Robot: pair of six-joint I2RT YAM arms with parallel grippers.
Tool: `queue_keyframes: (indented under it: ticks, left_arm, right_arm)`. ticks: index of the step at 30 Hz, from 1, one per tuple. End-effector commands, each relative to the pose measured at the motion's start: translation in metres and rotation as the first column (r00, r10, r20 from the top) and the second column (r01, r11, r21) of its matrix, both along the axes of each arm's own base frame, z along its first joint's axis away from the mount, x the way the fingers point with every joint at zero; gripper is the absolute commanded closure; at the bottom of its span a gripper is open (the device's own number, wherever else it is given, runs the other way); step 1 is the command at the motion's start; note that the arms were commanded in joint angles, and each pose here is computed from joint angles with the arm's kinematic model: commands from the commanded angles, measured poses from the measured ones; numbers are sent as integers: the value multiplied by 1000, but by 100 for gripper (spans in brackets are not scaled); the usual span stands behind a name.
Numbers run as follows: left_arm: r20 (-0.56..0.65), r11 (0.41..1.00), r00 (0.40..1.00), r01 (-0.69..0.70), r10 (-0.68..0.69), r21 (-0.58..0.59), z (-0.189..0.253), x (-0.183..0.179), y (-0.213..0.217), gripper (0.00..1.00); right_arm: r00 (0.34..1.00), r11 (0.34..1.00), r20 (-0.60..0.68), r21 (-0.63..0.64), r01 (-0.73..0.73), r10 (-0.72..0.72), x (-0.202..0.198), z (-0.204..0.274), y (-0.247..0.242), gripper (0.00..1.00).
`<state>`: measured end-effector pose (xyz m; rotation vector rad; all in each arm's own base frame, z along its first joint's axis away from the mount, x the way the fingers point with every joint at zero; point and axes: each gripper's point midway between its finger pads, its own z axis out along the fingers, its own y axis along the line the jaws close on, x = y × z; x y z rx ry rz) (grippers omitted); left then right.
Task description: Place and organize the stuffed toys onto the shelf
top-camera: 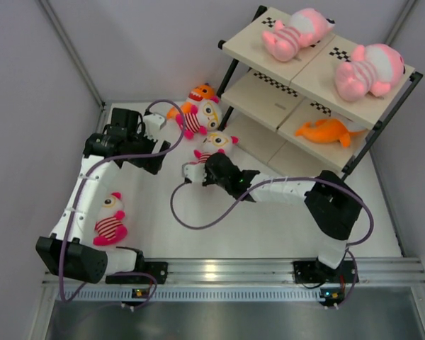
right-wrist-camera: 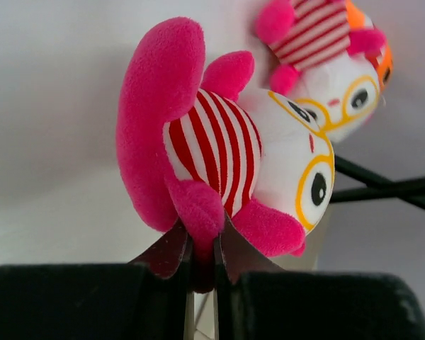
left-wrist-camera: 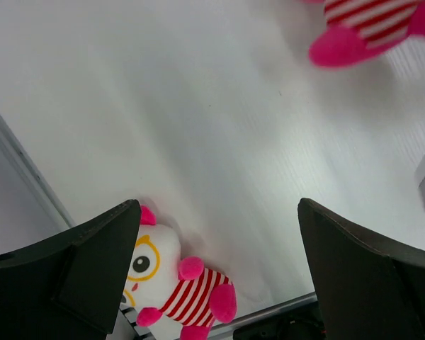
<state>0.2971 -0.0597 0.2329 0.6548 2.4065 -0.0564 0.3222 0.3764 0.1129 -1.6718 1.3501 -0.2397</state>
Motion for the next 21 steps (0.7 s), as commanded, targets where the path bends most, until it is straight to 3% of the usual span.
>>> queue_keyframes:
  ticks: [1,6,9,13,21]
  left_arm:
    - [62,999,997,-44,42,20,16,4,8,1]
    - [49,999,998,-28,27,22,10,2,7,1]
    - [54,999,998,-33,31,31,10,2,9,1]
    - [59,1000,998,-18,17,22,11,0,7,1]
    - [48,1000,999,-12,11,23,8,0,6,1]
  right_arm:
    - [989,985,63,120,125,-133,43,61,-25,100]
    - [932,942,149,114,314,-329,104,75,-69,100]
    - [894,922,226,89,376,-386,119,78,-84,100]
    - [911,924,161,116,364,-379,126,57,-92,100]
    - [865,880,165,79,468,-474,168,19,-149,100]
